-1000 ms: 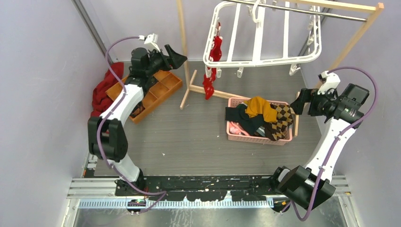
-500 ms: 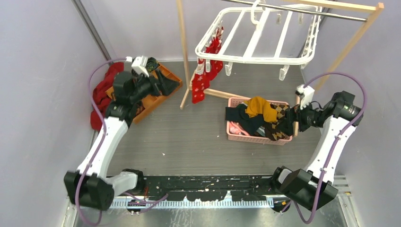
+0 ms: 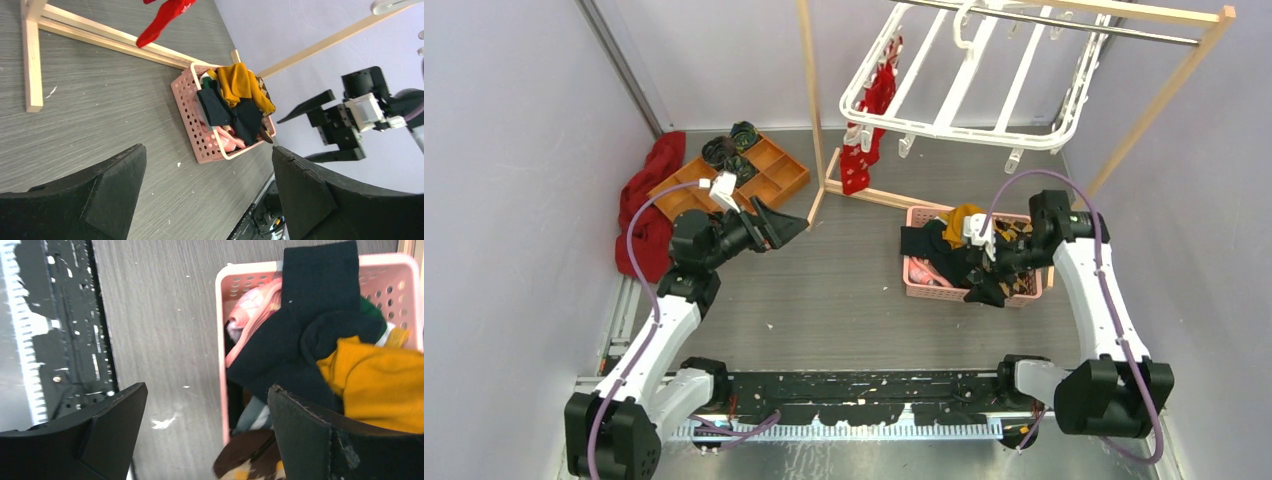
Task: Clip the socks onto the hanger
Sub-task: Adjust the clothesline at the center of the board, then pick up the sock from the bin.
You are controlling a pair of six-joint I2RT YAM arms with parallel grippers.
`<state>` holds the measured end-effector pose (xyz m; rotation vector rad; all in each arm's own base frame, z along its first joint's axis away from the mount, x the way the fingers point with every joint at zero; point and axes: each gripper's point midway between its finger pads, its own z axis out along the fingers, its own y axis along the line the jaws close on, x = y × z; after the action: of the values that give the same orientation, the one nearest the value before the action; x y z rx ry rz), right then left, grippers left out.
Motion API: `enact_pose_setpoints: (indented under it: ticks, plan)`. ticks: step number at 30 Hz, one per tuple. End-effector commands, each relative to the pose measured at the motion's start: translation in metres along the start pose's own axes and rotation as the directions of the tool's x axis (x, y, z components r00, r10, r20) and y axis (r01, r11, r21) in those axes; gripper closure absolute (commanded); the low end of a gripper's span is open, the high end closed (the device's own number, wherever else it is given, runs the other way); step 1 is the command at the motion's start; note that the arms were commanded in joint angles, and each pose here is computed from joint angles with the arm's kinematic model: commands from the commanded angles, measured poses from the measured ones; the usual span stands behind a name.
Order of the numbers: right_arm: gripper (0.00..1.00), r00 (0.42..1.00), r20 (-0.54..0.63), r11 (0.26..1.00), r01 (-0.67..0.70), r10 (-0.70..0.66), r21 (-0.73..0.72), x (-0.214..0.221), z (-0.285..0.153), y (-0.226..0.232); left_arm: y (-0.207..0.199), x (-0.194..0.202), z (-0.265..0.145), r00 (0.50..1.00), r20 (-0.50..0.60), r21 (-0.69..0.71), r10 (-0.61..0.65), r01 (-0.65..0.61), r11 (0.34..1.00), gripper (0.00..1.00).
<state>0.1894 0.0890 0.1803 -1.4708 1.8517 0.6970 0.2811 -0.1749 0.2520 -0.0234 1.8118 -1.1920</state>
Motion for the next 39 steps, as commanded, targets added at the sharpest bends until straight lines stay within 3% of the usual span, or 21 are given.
enact_pose_setpoints:
  ticks: [1,5,11,17,19,23,26,33,39]
  plan:
    - [0.07,0.98,0.014,0.98,0.196,-0.197,0.041,-0.01,0.019,-0.042,-0.026,-0.018,0.001,0.997,0.063,0.128,0.052,-0.06,0.99,0.04]
    - [0.25,0.997,-0.013,0.996,0.07,-0.07,0.059,-0.021,0.049,-0.059,-0.012,-0.016,0.005,0.995,0.094,0.101,0.04,-0.049,0.994,0.04]
    - [0.31,0.996,-0.078,0.985,-0.029,0.043,0.169,-0.009,0.086,-0.073,-0.006,-0.014,0.006,0.994,0.106,0.088,0.012,-0.022,0.996,0.06]
    - [0.4,0.985,-0.141,0.973,-0.063,0.096,0.222,0.014,0.096,-0.081,0.0,-0.012,0.008,0.995,0.087,0.064,0.042,-0.048,0.997,0.05]
    - [0.49,0.985,-0.143,0.973,-0.065,0.098,0.222,0.015,0.097,-0.08,0.001,-0.012,0.011,0.996,0.08,0.065,0.033,-0.039,0.997,0.06]
    - [0.78,0.984,-0.138,0.968,-0.074,0.109,0.239,0.012,0.094,-0.082,0.0,-0.011,0.014,0.998,0.066,0.078,0.014,-0.02,0.997,0.06]
    - [0.91,0.988,-0.09,0.965,-0.1,0.125,0.241,-0.007,0.084,-0.078,-0.004,-0.01,0.012,0.998,0.059,0.094,0.015,-0.021,0.995,0.07]
    - [0.99,0.989,0.072,0.946,-0.146,0.131,0.289,-0.049,0.05,-0.053,-0.025,0.0,-0.002,0.998,0.046,0.175,0.049,-0.056,0.983,0.09]
    - [0.99,0.97,0.208,0.921,-0.192,0.126,0.34,-0.068,0.026,-0.03,-0.068,0.027,-0.006,0.982,0.058,0.323,0.18,-0.189,0.927,0.09]
